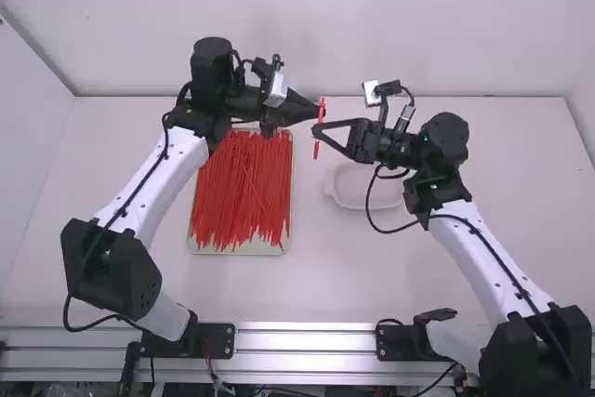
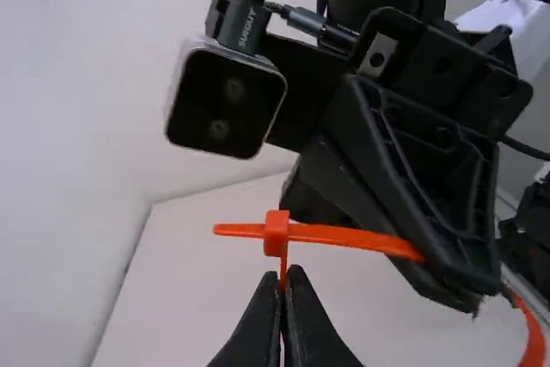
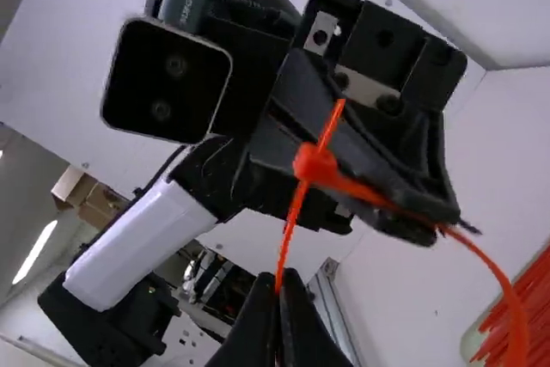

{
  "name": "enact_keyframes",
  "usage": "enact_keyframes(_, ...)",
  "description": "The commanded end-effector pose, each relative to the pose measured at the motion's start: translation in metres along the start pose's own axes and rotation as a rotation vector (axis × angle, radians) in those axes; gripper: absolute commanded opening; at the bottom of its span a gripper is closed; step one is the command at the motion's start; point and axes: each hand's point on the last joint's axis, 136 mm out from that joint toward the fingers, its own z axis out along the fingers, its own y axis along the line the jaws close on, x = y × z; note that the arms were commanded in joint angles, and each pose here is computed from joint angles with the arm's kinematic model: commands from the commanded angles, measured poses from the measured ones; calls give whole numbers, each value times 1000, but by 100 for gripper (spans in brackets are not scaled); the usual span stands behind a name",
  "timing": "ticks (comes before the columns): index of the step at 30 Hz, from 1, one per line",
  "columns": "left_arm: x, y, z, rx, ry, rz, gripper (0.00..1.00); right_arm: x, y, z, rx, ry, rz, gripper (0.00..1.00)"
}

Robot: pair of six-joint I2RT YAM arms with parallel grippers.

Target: Fasten the cable tie

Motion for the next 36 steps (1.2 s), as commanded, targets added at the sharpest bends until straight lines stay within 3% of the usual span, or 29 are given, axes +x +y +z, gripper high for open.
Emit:
enact_keyframes(1,-3,-11,3,55,-23,-3,2,-8,1,-6,13,-41,-5,0)
enact_keyframes(20,-17,-45,23,227,-94,-3,2,-23,-6,-12,48,-115,-2,0)
enact_keyframes(36,-11,-33,23,155,-58,-11,2,-23,-6,-16,47,-108,25,0)
